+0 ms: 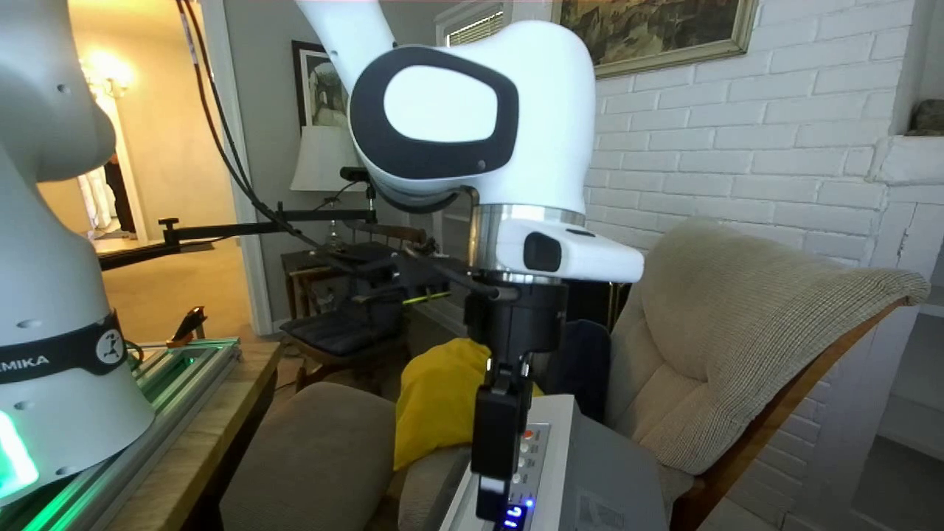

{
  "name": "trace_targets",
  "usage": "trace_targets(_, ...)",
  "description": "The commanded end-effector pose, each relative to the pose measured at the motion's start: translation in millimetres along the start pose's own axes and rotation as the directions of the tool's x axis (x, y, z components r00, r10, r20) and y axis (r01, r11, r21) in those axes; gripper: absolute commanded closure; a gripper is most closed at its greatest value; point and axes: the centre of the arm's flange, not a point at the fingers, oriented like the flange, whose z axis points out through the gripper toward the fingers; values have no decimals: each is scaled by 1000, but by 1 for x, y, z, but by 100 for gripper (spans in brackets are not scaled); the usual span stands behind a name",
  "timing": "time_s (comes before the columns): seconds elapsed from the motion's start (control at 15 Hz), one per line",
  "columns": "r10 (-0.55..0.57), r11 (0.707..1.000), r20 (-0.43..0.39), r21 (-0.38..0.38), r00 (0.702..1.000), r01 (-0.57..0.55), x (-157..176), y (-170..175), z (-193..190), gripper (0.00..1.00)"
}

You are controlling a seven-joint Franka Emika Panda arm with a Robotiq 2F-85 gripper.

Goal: Turn on the air conditioner, then press some random buttons

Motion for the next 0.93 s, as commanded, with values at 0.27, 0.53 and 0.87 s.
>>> trace_targets(0.27, -17, 997, -99, 78, 995, 25, -19, -16, -40, 0)
trace_targets(0.53, -24, 993, -120, 114, 992, 38, -20, -21, -44, 0)
trace_targets(0.87, -33, 995, -111, 85, 993, 42, -10, -26, -39, 0)
